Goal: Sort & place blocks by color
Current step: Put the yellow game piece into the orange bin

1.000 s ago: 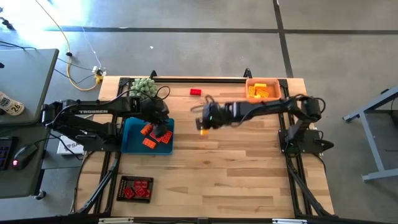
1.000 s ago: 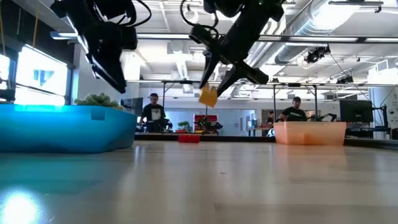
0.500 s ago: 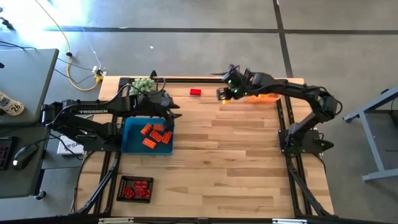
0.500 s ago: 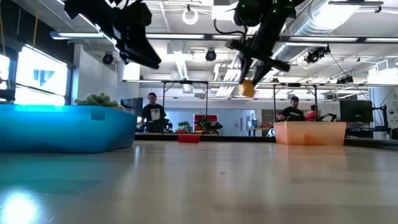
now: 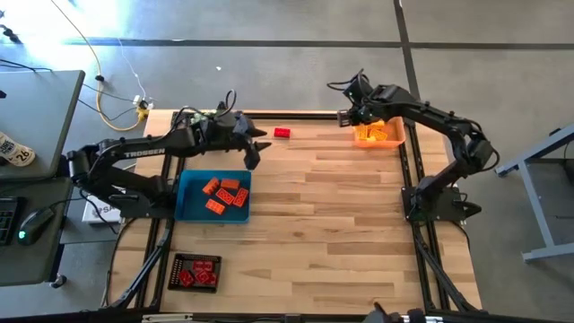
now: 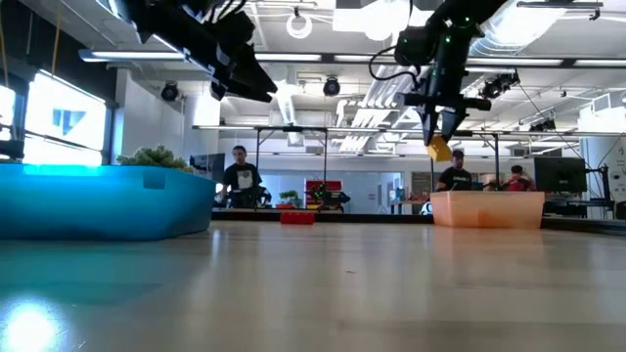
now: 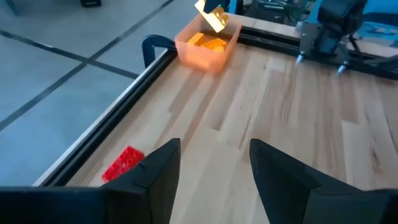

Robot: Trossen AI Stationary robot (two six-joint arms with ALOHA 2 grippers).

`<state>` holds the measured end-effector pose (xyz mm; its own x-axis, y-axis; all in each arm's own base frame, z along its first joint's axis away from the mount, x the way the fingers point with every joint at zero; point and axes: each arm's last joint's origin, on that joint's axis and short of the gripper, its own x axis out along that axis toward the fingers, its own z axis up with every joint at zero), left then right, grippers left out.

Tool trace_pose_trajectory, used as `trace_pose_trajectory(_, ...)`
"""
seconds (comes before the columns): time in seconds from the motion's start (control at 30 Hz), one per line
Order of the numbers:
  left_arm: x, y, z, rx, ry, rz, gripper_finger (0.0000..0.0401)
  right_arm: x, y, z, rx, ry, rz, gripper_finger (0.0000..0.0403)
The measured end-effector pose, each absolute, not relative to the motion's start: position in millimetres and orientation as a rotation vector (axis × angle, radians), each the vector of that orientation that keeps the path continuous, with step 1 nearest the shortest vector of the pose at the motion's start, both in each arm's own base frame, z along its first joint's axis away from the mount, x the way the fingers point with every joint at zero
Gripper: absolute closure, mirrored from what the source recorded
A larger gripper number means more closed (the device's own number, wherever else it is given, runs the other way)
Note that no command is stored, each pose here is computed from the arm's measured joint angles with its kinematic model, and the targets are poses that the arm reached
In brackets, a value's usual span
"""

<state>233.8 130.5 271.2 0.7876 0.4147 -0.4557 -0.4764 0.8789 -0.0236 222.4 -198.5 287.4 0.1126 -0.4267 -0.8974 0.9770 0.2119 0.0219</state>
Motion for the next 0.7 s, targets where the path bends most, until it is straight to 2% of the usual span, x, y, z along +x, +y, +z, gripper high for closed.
trace_pose_trajectory(0.43,276,187,268,-0.008,0.549,0.504,0.0221,197,-218,280,0.74,1.041,-1.29,0.029)
trace_pose_trajectory(0.7,301,226,251,0.037,0.716,0.489,0.0221,192,-224,272,0.748,1.114,-1.262,0.0283)
